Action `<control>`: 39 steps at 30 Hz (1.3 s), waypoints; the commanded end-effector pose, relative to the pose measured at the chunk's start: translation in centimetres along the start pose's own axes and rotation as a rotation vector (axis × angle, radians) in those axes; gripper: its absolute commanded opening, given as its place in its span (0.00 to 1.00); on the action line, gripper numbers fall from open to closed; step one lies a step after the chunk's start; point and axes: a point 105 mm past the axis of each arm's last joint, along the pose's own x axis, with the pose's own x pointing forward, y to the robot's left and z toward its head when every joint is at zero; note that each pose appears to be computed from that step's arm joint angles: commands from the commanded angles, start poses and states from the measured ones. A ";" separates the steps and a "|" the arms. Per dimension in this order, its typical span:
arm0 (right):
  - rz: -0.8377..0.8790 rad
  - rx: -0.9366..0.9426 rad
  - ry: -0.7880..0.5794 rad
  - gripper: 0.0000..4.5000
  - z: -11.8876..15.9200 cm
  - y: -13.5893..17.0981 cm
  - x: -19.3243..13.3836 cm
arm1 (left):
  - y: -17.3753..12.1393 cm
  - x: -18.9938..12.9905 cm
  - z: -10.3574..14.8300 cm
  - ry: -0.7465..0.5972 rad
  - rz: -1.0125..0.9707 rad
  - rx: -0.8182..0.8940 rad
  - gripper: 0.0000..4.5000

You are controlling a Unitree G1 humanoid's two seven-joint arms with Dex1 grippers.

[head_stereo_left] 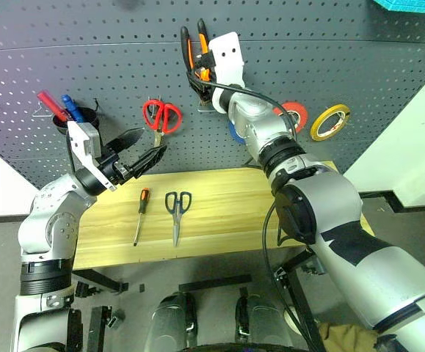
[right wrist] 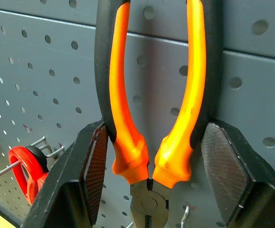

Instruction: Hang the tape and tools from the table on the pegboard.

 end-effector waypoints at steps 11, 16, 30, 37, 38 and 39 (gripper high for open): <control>-0.020 0.006 -0.083 0.99 2.1 -1.8 -0.4 | -0.7 -0.3 0.8 -0.013 0.002 0.039 1.00; 0.066 0.040 -0.257 0.99 7.1 -3.7 -2.3 | -1.2 -0.9 0.1 0.023 -0.011 0.043 1.00; 0.627 0.014 0.234 0.99 -4.7 1.6 -17.2 | -0.3 1.1 -10.4 0.448 0.288 0.053 1.00; 0.725 -0.033 0.379 0.99 -8.9 -0.7 -19.5 | -0.8 1.6 -15.6 0.656 0.460 0.003 1.00; 0.739 -0.022 0.400 0.99 -9.3 -1.2 -19.8 | -1.4 1.8 -16.3 0.688 0.445 -0.003 1.00; 0.750 -0.014 0.417 0.99 -9.5 -1.7 -20.1 | -1.9 1.8 -16.9 0.721 0.437 -0.005 1.00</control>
